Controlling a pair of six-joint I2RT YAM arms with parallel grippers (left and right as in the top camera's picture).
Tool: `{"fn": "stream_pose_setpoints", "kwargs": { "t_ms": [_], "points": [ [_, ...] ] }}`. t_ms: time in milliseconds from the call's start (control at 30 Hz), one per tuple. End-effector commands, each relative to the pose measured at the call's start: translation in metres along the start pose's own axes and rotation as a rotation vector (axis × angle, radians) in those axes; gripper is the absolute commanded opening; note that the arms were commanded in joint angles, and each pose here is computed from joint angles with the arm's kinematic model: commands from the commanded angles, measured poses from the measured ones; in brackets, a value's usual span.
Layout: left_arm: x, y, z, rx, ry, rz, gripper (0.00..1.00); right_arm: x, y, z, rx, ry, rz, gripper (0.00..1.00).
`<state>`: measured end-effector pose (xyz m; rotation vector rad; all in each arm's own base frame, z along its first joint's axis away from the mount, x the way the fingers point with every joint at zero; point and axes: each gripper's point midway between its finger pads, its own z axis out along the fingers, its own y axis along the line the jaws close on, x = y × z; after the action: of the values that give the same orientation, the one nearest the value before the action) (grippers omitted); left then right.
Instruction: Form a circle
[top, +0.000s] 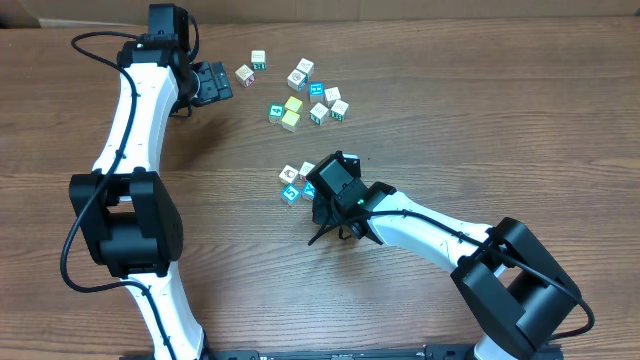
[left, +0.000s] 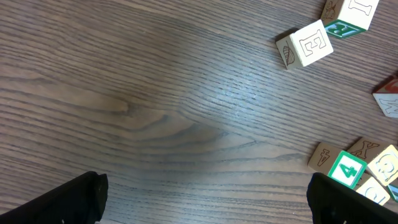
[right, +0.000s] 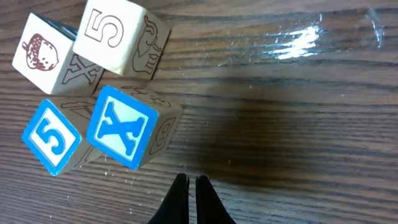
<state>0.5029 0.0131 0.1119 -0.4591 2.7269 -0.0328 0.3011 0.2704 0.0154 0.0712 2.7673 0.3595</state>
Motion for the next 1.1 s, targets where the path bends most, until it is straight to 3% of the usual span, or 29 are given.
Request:
{"fn": "stream_pose_setpoints", "kwargs": {
  "t_ms": [0, 1067],
  "points": [
    [-0.005, -0.004, -0.003, 0.013, -0.014, -0.008, 1.00, 0.004, -0.003, 0.006, 0.008, 0.014, 0.008, 0.04],
    [-0.005, -0.004, -0.003, 0.013, -0.014, -0.008, 1.00, 0.000, 0.006, 0.013, -0.033, -0.004, 0.010, 0.04]
  ]
}}
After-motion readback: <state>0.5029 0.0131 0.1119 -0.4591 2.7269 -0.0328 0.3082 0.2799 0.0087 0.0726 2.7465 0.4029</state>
